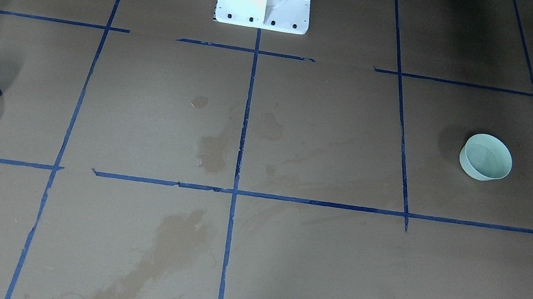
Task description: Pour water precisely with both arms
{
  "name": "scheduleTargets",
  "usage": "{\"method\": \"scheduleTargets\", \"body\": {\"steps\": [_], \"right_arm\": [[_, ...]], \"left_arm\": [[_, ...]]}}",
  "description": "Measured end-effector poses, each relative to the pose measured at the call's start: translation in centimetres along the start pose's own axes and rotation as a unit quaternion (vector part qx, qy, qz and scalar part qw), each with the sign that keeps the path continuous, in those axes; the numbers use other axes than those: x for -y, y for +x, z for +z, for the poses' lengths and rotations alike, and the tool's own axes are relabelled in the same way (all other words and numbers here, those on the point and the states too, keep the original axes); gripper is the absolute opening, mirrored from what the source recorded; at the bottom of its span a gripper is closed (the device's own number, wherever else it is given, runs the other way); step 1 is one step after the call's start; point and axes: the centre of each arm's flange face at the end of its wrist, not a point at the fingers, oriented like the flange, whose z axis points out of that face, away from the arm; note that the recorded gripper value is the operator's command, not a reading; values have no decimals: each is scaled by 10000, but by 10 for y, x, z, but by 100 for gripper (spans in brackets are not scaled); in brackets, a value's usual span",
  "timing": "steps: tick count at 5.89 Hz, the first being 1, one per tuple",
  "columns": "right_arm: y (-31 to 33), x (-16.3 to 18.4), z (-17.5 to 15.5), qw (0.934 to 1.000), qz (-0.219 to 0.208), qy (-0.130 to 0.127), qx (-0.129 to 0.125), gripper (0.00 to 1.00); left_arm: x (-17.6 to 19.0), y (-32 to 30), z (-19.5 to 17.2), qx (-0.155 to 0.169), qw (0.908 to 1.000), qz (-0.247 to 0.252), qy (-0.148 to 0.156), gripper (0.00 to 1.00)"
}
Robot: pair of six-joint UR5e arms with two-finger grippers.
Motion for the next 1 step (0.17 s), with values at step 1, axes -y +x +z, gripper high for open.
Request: {"method": "scheduleTargets", "body": {"steps": [1], "right_arm": [[2,0,-2,9999,-17,102,-28,100]], "left_arm": [[0,0,0,8,10000,3,-1,100]]}}
